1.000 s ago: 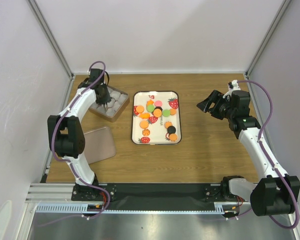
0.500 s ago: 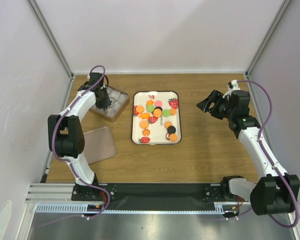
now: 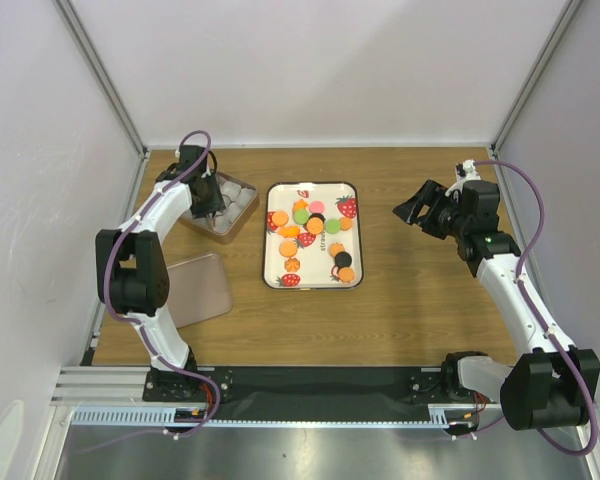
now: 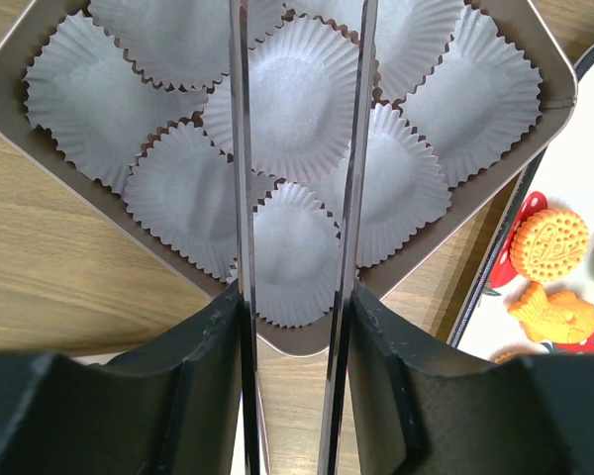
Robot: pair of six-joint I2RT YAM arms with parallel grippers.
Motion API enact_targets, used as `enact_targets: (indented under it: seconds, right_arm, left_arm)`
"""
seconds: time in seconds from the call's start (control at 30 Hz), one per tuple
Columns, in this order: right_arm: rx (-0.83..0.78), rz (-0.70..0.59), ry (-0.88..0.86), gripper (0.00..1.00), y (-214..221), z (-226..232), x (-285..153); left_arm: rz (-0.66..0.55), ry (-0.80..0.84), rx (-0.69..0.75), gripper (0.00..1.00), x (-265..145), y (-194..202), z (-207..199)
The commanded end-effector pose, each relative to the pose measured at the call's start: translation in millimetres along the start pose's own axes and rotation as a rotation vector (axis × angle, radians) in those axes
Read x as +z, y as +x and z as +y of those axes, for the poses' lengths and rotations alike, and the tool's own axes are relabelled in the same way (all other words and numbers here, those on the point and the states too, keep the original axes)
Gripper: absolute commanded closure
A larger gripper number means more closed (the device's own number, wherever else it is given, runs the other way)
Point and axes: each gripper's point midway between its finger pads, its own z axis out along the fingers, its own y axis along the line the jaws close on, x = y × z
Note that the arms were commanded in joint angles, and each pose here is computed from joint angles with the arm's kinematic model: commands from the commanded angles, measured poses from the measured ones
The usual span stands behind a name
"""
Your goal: Pack the cookies
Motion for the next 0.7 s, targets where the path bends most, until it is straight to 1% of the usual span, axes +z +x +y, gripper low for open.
enact_targets:
  seconds: [0.0,0.1,0.5,0.6,0.67]
  right_arm:
    - [-0.011,-0.033,-0.034,0.23,-12.1,9.3,-1.5]
    - [-0.009,-0.031,-0.037,0.23,-11.7,10.1,-1.5]
    - [-0.011,-0.033,-0.042,0.23,-12.4,11.1,-2.4]
    - [-0.012,-0.037,-0.042,0.23,-13.0,11.5,-3.1]
    - [-0.011,-0.035,-0.042,0.23,-12.7,11.8,-2.4]
  left_arm:
    - [-0.088,0.034,0.006,0.54,-15.8,-28.1,-4.3]
    - [-0.101,0.043,0.008,0.54,-21.3,-31.4,-5.8]
    - [-0.175,0.098,0.028,0.52,-71.2,-49.3,-14.3]
    - [-0.163,0.134,0.064,0.52,-83.8,-41.8,-26.5]
    - [-0.172,0.145,0.107,0.52,-95.8,-34.0,-41.5]
